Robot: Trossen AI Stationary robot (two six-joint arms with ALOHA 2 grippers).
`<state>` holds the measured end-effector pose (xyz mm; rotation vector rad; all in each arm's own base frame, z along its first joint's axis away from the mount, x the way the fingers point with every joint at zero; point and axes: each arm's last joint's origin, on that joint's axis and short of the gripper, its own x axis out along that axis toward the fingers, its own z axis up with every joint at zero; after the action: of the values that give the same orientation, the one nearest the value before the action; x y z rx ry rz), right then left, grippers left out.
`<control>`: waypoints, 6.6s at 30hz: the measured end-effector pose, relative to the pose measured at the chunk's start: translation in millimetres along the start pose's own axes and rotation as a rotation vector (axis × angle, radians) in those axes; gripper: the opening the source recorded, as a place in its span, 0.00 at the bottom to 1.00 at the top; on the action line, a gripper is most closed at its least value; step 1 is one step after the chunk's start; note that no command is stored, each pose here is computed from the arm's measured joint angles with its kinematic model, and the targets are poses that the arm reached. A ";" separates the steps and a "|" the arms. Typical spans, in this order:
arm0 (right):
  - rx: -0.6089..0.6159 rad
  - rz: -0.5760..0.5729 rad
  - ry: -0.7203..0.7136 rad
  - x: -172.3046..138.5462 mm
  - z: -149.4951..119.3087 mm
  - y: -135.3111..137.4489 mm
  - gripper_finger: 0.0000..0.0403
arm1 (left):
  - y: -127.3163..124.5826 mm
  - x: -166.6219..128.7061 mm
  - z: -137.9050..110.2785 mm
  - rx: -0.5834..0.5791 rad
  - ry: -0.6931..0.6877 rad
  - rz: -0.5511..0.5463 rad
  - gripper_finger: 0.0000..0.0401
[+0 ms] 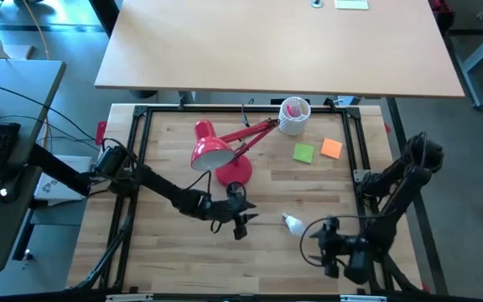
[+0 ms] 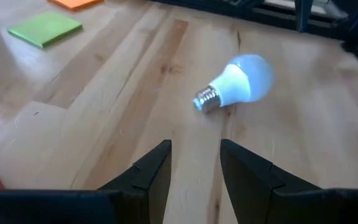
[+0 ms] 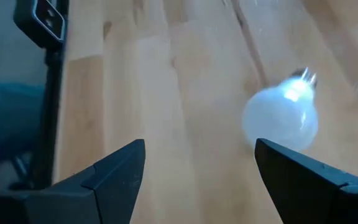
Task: Screw lightbulb
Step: Insert the white lightbulb into the red lamp
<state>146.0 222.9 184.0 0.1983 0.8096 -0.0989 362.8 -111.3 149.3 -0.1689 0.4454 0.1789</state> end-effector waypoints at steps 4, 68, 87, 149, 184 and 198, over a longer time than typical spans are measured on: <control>0.035 -0.009 -0.026 -1.4 -4.8 2.0 0.75 | 0.0 0.2 0.9 -0.005 -0.007 -0.004 0.33; 0.196 -0.328 -0.382 84.0 -77.9 -51.5 0.75 | 27.2 94.5 -0.3 -0.136 -0.039 -0.148 0.33; 0.181 -0.274 -0.375 88.3 -74.9 -62.6 0.75 | 34.0 95.7 -6.7 -0.111 0.022 -0.071 0.33; -0.372 -0.389 -0.576 2.0 121.1 31.8 0.63 | -77.4 -30.4 -107.7 -0.219 -0.038 0.224 0.32; -0.293 -0.163 -0.205 66.4 148.6 -172.1 0.63 | 45.5 -62.3 -86.0 -0.313 -0.326 0.356 0.37; -0.439 -0.251 -0.297 16.1 155.6 -179.6 0.63 | 78.8 -123.2 -12.1 -0.109 -0.489 0.610 0.41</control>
<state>237.9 14.0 252.1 -0.3276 0.5396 -0.1789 232.1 -53.8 183.2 -0.0866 -0.0150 0.8251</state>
